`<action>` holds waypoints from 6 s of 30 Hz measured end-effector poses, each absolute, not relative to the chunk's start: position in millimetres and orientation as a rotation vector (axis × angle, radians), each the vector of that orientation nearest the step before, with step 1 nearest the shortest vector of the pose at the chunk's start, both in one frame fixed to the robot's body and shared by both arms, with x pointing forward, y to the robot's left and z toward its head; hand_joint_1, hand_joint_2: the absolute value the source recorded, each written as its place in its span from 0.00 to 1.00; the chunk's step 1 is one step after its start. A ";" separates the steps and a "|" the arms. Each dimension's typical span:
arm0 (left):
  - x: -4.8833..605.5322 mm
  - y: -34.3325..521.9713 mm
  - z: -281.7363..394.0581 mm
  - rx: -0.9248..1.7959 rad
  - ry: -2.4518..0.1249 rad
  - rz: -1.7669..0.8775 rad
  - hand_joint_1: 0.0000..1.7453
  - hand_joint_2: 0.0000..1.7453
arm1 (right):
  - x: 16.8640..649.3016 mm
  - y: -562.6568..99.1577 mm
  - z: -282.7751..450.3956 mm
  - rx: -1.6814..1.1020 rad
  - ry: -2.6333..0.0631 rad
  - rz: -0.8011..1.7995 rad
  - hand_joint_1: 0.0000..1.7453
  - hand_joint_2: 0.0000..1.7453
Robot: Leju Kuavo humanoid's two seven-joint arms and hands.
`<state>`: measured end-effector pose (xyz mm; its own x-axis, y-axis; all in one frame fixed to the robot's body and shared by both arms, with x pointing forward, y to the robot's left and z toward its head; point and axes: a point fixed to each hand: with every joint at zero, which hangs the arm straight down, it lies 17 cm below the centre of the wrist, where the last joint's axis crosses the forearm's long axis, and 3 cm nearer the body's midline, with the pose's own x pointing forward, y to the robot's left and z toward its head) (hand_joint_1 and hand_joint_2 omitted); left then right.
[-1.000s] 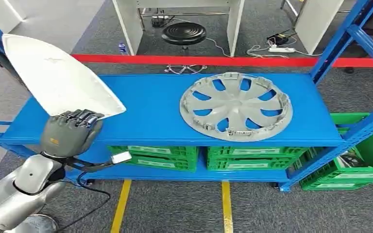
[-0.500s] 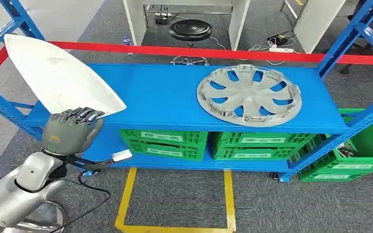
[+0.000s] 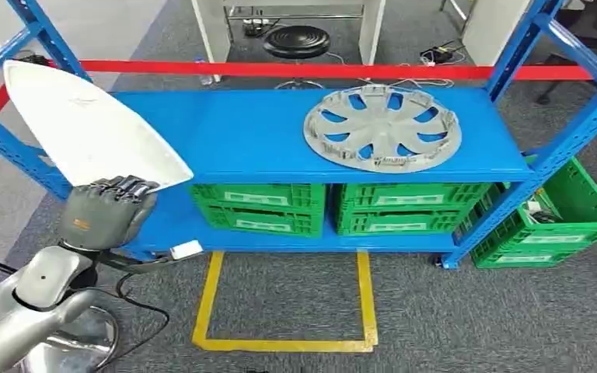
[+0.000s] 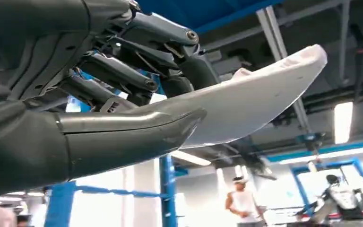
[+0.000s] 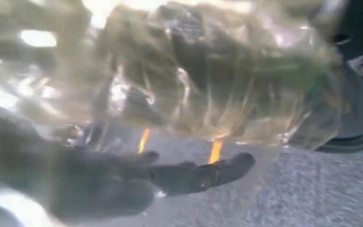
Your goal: Take the parts from the cabinet and place them on the table.
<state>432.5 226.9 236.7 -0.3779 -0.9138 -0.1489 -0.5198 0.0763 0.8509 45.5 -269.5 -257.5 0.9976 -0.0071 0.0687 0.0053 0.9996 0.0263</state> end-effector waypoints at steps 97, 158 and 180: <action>375.2 366.3 207.3 1.523 -1.665 -1.149 1.00 1.00 | 15.1 -281.7 -245.7 -0.028 -0.026 -0.003 0.00 0.00; 383.6 353.2 212.5 1.406 -1.744 -1.036 1.00 1.00 | 19.5 -270.6 -242.0 -0.021 -0.042 0.016 0.00 0.00; 382.2 355.9 213.0 1.403 -1.747 -1.011 1.00 1.00 | 21.1 -269.4 -240.1 -0.018 -0.062 0.048 0.00 0.00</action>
<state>382.2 355.9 213.0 -0.1969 -0.9799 0.0318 -0.4606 0.1211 0.8793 21.1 -269.4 -240.1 0.9969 0.0489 0.0611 -0.0477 0.9987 -0.0199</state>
